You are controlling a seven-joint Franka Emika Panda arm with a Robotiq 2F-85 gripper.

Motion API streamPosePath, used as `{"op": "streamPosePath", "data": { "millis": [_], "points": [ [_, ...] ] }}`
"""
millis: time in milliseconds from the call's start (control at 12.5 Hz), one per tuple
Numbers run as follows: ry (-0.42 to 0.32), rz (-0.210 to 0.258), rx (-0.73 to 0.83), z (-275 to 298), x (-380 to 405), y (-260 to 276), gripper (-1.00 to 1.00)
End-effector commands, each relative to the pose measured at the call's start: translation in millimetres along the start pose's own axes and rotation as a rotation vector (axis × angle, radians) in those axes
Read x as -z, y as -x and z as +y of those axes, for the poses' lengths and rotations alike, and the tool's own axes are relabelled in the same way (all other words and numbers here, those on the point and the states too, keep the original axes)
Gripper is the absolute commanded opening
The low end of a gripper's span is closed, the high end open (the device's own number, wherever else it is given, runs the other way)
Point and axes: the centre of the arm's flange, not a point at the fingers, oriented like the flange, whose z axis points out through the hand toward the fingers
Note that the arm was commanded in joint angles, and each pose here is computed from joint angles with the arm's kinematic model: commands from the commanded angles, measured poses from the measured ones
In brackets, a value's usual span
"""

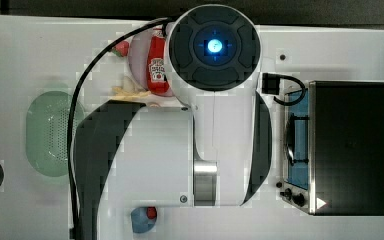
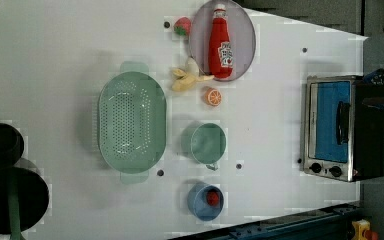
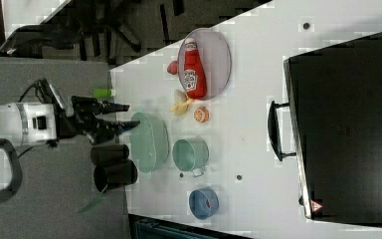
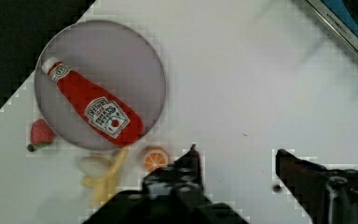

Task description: Flap open oven.

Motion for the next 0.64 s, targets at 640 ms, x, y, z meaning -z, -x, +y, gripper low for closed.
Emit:
{"op": "streamPosePath", "data": {
  "millis": [640],
  "points": [
    [-0.018, -0.023, -0.096, 107.1, 53.4, 63.6, 0.65]
  ]
}}
